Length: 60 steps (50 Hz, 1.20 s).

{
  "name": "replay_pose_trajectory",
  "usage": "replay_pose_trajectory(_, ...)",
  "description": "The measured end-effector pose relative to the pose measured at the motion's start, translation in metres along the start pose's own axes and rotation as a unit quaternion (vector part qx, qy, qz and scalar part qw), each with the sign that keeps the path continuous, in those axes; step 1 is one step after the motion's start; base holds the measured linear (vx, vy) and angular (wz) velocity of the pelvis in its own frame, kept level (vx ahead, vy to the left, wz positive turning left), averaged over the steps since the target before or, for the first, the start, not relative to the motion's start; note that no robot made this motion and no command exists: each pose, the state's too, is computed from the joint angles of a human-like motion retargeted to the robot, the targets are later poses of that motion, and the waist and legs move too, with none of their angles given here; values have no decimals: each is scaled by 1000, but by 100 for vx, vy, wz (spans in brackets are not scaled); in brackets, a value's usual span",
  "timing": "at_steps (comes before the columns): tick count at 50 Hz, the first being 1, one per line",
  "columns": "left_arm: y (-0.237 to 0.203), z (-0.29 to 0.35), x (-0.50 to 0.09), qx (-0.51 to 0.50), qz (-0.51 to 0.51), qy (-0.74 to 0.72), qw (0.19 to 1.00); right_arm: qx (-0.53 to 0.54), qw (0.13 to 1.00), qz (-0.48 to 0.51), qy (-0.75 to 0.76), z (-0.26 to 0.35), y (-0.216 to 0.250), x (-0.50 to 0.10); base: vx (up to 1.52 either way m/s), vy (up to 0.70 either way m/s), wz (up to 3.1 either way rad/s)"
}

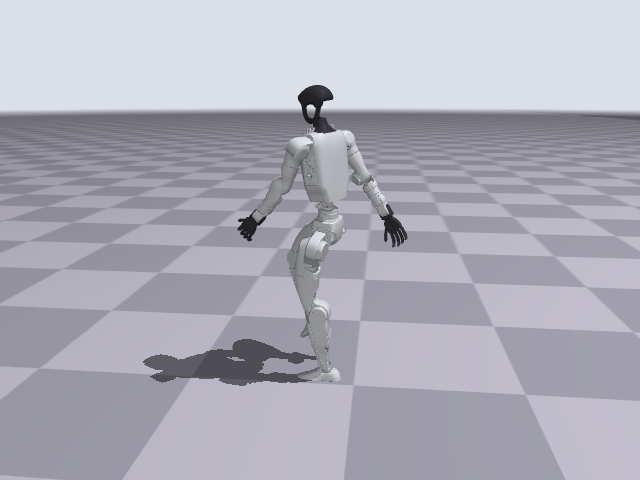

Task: Upper body actions

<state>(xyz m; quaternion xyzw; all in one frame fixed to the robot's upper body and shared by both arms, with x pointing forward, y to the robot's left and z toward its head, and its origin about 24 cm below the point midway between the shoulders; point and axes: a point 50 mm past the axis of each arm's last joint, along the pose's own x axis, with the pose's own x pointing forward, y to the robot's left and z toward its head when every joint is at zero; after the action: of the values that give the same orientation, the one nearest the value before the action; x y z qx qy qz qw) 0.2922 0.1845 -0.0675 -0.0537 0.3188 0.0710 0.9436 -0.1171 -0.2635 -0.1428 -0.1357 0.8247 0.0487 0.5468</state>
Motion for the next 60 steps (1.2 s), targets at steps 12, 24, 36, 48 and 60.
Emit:
replay_pose_trajectory(12, -15, 65, 2, -26, -15, -121, 992, 192, 980, 39, 31, -37, 30, 3, 3, -2, -1)
replay_pose_trajectory(24, -20, -86, -24, -40, -60, 111, 991, 59, 984, 13, -165, 79, 14, -7, 4, 0, -49)
replay_pose_trajectory(36, 2, -192, -83, -104, -18, 294, 950, 64, 969, 23, -237, 137, 20, -25, -8, -7, -19)
replay_pose_trajectory(48, 35, -309, -235, -191, 109, 544, 810, 103, 888, 85, -441, 276, 47, -111, -26, -5, 33)
replay_pose_trajectory(60, 22, -348, -370, -157, 56, 720, 674, -101, 677, 19, -729, 389, 57, -313, -12, -2, -110)
